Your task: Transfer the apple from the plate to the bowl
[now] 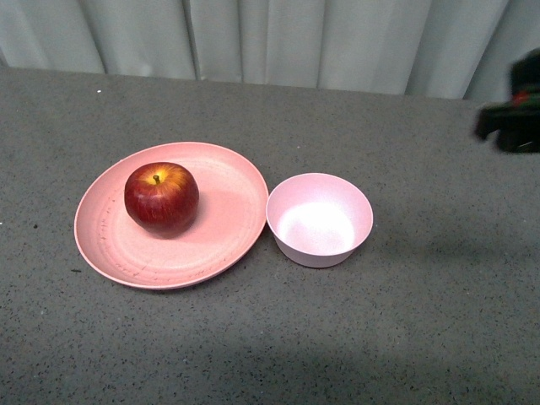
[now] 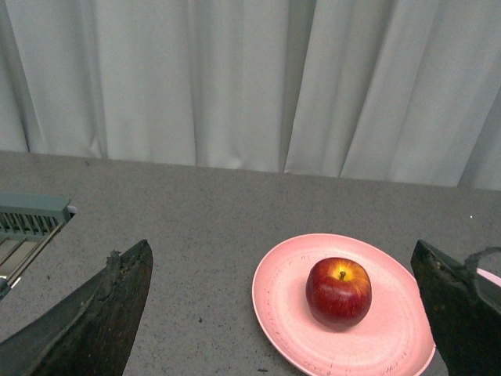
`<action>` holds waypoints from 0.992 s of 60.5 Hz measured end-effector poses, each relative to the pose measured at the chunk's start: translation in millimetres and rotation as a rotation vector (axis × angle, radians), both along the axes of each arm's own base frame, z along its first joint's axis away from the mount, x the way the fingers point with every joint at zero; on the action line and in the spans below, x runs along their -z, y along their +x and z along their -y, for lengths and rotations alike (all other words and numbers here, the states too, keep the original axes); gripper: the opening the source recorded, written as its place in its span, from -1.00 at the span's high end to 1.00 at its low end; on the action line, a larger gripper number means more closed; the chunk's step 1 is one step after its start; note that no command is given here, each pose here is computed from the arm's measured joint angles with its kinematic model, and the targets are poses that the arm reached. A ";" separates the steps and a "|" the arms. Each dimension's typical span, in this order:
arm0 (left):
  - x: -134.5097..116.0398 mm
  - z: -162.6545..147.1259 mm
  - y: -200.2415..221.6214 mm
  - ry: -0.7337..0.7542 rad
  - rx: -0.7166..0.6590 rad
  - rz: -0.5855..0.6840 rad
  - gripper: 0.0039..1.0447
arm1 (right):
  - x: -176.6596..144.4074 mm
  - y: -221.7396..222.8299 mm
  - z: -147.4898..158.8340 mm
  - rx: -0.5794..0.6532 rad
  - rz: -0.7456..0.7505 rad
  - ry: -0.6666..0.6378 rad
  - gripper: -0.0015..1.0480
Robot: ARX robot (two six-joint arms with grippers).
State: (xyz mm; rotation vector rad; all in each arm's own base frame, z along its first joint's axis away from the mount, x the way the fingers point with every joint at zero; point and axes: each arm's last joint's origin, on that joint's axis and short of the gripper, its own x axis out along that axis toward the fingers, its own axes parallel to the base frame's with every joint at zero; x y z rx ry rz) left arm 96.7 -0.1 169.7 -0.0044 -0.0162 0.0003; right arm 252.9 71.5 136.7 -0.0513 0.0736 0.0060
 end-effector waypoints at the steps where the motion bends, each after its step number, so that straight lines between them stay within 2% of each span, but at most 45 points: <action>1: 0.0 -0.1 0.0 0.000 -0.002 0.000 -0.88 | -5.6 -5.5 5.6 0.009 0.038 0.016 -0.06; 6: 0.0 0.0 0.0 0.000 0.000 0.000 -0.88 | -14.1 -21.8 17.7 -0.002 0.074 0.034 0.25; 17: 0.0 0.0 0.0 0.000 0.001 0.000 -0.88 | -20.2 -52.2 39.4 0.001 0.039 0.028 0.99; 50: 0.0 0.0 0.0 0.000 0.001 0.000 -0.88 | -25.1 -102.2 70.1 0.003 0.057 0.041 0.98; 60: 0.0 0.0 0.0 0.000 0.002 0.000 -0.88 | -26.1 -111.7 71.1 0.004 0.060 0.041 0.98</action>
